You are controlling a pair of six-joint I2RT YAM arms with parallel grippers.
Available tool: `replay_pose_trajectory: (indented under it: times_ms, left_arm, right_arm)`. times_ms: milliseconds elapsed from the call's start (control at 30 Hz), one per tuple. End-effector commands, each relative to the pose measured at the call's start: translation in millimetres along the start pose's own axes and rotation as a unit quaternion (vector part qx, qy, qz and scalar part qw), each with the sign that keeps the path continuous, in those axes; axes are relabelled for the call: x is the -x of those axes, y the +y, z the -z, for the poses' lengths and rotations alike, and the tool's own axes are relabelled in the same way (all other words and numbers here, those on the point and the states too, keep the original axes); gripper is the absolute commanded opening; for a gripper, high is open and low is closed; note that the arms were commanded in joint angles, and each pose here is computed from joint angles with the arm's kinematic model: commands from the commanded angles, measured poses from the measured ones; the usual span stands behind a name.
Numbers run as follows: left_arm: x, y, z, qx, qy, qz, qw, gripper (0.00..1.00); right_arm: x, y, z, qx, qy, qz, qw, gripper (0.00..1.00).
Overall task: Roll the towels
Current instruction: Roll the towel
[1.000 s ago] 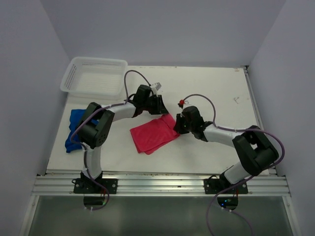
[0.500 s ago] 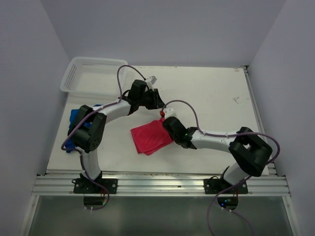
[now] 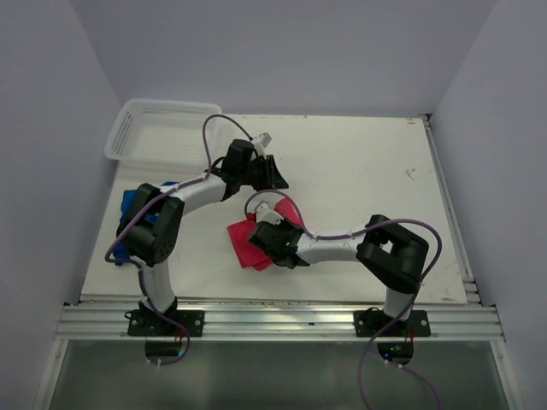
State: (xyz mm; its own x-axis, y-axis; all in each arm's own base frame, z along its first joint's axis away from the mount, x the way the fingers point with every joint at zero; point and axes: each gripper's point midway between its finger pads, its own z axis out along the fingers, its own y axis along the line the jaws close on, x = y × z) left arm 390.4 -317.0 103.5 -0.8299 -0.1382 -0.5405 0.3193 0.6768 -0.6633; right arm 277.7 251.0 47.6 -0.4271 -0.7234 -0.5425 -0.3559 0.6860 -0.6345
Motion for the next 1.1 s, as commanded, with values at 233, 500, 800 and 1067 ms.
replay_pose_trajectory:
  times_ms: [233, 500, 800, 1067]
  left_arm:
    - [-2, -27, 18, -0.036, -0.01, -0.014, 0.999, 0.31]
    - [-32, -28, 14, -0.042, 0.019, -0.018, 0.999, 0.31]
    - [-54, -16, 14, -0.031, 0.04, -0.018, 0.999, 0.31]
    - [-74, 15, 2, 0.013, 0.057, -0.009, 0.998, 0.31]
  right_arm:
    - [5, 22, 4, -0.055, 0.011, 0.11, 0.992, 0.0]
    - [-2, 36, -5, -0.054, 0.029, 0.131, 0.99, 0.0]
    - [-7, 42, -9, -0.049, 0.04, 0.135, 0.989, 0.01]
    - [-7, 45, -9, -0.024, 0.044, 0.098, 0.994, 0.12]
